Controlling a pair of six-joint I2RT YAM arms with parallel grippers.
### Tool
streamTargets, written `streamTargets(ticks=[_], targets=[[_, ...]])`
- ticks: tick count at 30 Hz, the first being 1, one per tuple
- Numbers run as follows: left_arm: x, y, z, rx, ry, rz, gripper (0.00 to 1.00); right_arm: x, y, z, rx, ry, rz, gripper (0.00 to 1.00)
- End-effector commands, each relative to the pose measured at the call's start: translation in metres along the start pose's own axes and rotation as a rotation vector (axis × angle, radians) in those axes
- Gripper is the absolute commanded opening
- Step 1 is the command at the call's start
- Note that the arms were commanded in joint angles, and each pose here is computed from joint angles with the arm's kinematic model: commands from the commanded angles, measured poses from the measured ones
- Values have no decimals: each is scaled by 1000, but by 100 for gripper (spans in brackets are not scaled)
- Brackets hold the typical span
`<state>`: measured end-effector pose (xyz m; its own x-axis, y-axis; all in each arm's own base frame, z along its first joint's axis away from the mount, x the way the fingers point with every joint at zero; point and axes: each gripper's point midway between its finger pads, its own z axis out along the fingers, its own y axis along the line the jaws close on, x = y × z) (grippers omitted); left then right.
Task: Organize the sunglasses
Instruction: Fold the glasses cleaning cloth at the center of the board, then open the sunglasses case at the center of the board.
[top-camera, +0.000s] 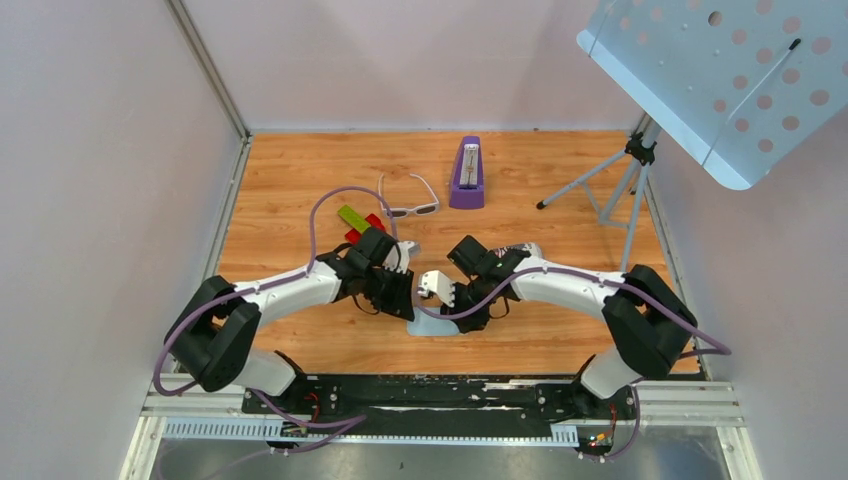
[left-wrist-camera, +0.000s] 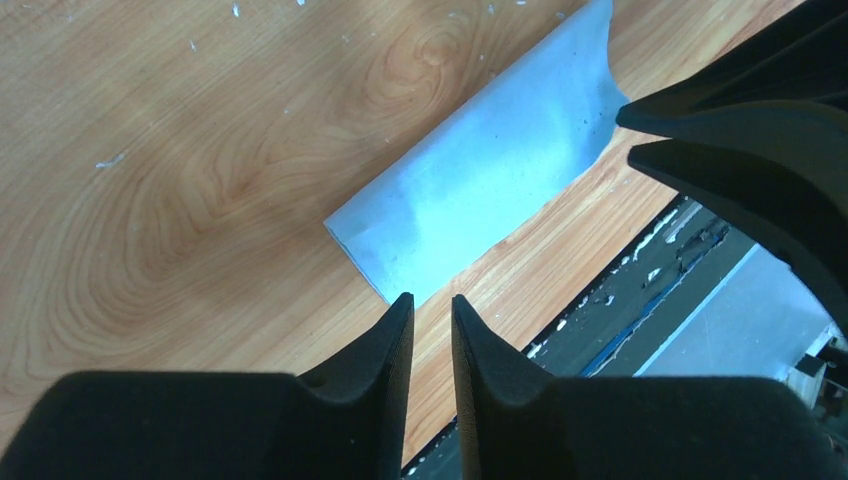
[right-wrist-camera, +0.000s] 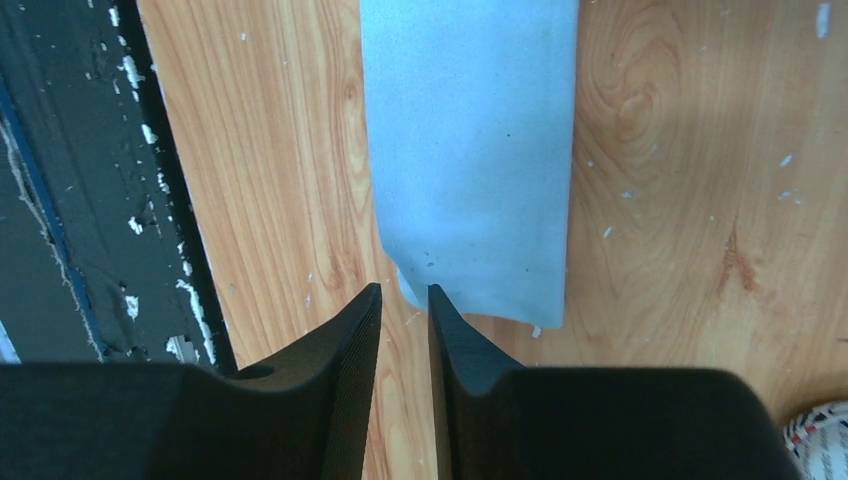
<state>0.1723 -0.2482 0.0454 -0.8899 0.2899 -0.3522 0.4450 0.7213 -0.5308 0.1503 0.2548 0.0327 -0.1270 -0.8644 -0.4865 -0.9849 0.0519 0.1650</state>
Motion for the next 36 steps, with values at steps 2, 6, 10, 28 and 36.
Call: streamTargets(ticks=[2, 6, 10, 28, 36], targets=[[-3, -4, -9, -7, -5, 32, 24, -7, 9, -20, 8, -24, -45, 28], [-19, -8, -17, -24, -57, 55, 24, -18, 3, -35, 11, -84, -30, 27], [-26, -10, -11, -15, -60, 46, 23, -17, -7, -37, 5, -90, 27, 25], [-28, 4, 24, -40, 15, -38, 8, -6, -36, -2, -16, 24, 162, 10], [-38, 20, 28, -119, -2, -20, 8, 5, -43, 5, -9, 47, 198, 8]])
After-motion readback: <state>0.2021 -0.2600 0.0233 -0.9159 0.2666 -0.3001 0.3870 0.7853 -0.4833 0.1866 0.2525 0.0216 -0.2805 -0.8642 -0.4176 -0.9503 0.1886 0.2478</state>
